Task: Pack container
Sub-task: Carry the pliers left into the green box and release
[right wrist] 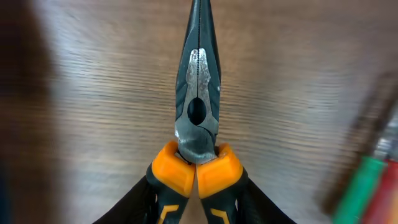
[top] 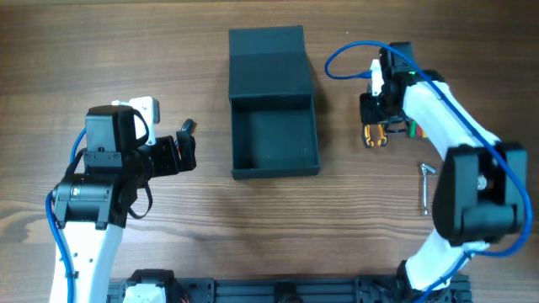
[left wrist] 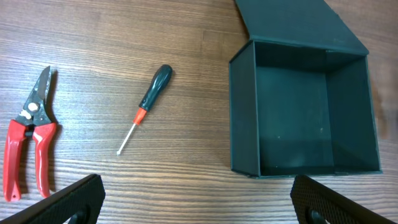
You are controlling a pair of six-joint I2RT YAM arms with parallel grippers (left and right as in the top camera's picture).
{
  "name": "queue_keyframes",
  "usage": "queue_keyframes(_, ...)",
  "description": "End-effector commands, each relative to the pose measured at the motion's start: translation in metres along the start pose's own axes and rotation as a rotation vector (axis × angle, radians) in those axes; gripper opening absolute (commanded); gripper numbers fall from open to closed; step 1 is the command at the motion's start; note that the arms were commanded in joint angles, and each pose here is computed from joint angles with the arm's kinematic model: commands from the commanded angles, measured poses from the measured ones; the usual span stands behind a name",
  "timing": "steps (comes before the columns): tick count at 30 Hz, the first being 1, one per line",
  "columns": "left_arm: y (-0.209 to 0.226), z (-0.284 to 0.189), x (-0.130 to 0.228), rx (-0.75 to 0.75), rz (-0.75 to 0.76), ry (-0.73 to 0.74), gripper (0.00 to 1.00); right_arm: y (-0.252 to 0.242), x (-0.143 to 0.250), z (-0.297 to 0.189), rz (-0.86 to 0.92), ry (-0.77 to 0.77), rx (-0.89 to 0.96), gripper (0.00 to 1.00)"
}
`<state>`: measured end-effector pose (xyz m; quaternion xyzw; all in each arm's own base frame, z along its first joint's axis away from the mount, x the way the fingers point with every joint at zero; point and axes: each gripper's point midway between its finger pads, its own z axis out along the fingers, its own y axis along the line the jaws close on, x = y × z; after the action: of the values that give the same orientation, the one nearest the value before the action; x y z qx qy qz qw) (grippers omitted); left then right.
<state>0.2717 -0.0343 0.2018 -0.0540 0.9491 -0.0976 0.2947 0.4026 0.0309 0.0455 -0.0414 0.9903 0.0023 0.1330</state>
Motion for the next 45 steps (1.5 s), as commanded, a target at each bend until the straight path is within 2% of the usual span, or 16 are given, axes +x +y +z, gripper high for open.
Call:
queue_keyframes(1,0.000,-0.005,-0.006,-0.005,0.015,-0.020,1.00,-0.005,-0.008,-0.037,-0.037,-0.076,0.024,0.04)
queue_keyframes(4,0.000,-0.005,-0.006,-0.005,0.015,-0.020,1.00,0.000,-0.008,-0.057,-0.070,-0.104,0.013,0.04)
queue_keyframes(9,0.000,-0.005,-0.006,-0.005,0.015,-0.020,1.00,0.039,-0.011,-0.098,-0.247,-0.197,-0.069,0.04)
queue_keyframes(14,0.000,-0.005,-0.006,-0.005,0.015,-0.020,1.00,0.112,-0.001,-0.144,-0.559,-0.319,-0.160,0.04)
queue_keyframes(19,0.000,-0.005,-0.006,-0.005,0.015,-0.020,1.00,0.185,0.028,-0.157,-0.911,-0.359,-0.224,0.04)
queue_keyframes(25,0.000,-0.005,-0.006,-0.005,0.015,-0.020,1.00,0.238,0.045,-0.163,-1.095,-0.418,-0.276,0.04)
queue_keyframes(32,0.000,-0.005,-0.006,-0.005,0.015,-0.021,1.00,0.254,0.042,-0.133,-1.145,-0.387,-0.283,0.04)
queue_keyframes(34,0.000,-0.005,-0.006,-0.005,0.015,-0.020,1.00,0.259,0.040,-0.114,-1.205,-0.373,-0.274,0.04)
queue_keyframes(38,0.000,-0.005,-0.006,-0.005,0.015,-0.020,1.00,0.266,0.037,-0.086,-1.216,-0.343,-0.274,0.04)
queue_keyframes(45,0.000,-0.005,-0.006,-0.005,0.015,-0.020,1.00,0.262,0.049,-0.031,-1.215,-0.210,-0.277,0.04)
